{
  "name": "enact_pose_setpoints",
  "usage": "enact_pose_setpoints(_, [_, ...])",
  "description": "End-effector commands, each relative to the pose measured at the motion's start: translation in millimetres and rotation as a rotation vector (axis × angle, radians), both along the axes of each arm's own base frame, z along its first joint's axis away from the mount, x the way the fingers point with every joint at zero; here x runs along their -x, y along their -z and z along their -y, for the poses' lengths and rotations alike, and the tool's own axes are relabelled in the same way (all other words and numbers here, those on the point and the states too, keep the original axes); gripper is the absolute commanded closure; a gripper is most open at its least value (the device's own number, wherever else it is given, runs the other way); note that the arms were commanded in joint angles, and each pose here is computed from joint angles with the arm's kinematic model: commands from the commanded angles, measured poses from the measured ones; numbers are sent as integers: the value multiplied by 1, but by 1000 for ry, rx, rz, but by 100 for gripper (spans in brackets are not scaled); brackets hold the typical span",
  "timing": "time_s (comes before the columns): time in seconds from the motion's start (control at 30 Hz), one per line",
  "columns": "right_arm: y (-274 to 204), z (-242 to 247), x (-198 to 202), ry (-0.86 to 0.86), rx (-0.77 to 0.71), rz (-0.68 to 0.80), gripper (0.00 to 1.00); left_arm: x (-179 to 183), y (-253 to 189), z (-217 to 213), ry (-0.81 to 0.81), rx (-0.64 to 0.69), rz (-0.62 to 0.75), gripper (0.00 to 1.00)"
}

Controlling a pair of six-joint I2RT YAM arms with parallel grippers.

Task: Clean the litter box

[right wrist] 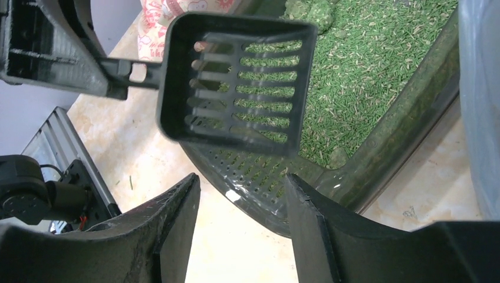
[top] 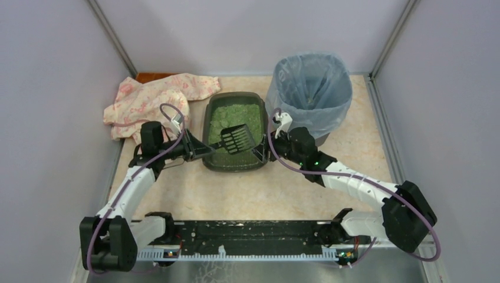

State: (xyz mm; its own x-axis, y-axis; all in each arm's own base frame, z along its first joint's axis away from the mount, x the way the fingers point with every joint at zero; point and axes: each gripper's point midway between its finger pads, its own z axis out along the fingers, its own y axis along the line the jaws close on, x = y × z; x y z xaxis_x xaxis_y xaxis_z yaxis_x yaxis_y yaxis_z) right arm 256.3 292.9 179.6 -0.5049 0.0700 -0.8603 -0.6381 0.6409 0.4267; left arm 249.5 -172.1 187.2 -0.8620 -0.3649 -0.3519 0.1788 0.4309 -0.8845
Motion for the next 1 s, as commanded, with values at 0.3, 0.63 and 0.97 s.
enact_pose_setpoints(0.3, [-34, -20, -8, -40, -88, 81, 45, 54, -5, 13, 338, 146, 64, 100])
enact_pose_setpoints(0.63, [-43, -12, 2, -45, -112, 98, 53, 60, -11, 15, 387, 198, 97, 100])
enact_pose_setpoints(0.97, [-41, -6, 12, -57, -123, 102, 60, 61, -25, 16, 390, 228, 158, 100])
